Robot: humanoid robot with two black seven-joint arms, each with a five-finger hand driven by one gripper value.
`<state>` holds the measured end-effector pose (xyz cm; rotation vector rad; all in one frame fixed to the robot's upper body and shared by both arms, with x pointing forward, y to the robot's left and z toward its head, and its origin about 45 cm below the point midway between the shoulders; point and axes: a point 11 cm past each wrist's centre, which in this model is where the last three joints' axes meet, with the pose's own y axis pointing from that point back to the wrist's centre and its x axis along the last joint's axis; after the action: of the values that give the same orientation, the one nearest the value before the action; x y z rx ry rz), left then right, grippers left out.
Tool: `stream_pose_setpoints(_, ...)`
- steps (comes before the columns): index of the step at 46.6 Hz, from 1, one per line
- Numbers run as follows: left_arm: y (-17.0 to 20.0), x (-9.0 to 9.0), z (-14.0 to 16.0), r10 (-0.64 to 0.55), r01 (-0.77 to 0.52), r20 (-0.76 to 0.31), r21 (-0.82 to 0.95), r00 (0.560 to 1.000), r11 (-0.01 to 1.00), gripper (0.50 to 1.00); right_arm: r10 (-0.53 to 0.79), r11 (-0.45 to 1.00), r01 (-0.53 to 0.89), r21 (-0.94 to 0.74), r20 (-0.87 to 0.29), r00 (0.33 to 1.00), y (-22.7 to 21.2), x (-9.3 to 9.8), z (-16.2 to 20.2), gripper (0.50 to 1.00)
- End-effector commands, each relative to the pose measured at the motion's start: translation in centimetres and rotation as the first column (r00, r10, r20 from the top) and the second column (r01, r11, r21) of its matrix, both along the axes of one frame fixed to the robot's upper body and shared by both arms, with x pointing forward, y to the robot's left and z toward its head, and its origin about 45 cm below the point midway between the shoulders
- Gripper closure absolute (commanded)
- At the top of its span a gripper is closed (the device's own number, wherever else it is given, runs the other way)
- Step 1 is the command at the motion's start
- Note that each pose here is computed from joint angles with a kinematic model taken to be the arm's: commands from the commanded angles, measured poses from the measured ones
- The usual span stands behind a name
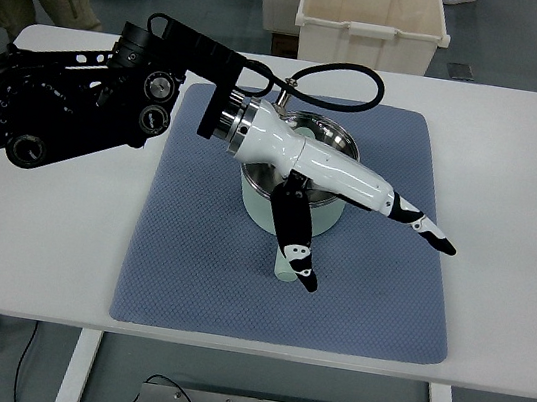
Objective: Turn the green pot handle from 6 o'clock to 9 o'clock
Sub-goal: 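Lower the left hand onto the saucepan handle nearest the robot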
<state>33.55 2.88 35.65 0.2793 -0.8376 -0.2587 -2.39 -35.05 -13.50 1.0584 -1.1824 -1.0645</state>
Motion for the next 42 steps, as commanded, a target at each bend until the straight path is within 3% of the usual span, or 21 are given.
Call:
stream_pose_setpoints(1, -0.4, -0.2, -0.5, -0.017, 0.016, 0.018, 0.031, 1.000, 0.999, 0.500, 0.000, 1.000, 0.000, 0.000, 0.000, 1.000, 0.0, 0.0, 0.0, 0.500)
stream_pose_setpoints(12, -1.9, 0.4, -3.5, -0.029, 0.022, 0.051, 0.128, 0.998, 0.992, 0.500, 0.000, 1.000, 0.000, 0.000, 0.000, 1.000, 0.0, 0.0, 0.0, 0.500)
stream_pose_setpoints(23, -2.7, -0.1, -4.9, -0.071, 0.055, 0.077, 0.193, 0.994, 0.980, 0.500, 0.000, 1.000, 0.000, 0.000, 0.000, 1.000, 0.0, 0.0, 0.0, 0.500)
stream_pose_setpoints(42, -3.2, -0.3, -5.1, -0.131, 0.089, 0.148, 0.261, 0.980, 0.961, 0.500, 0.000, 1.000, 0.000, 0.000, 0.000, 1.000, 0.0, 0.0, 0.0, 0.500)
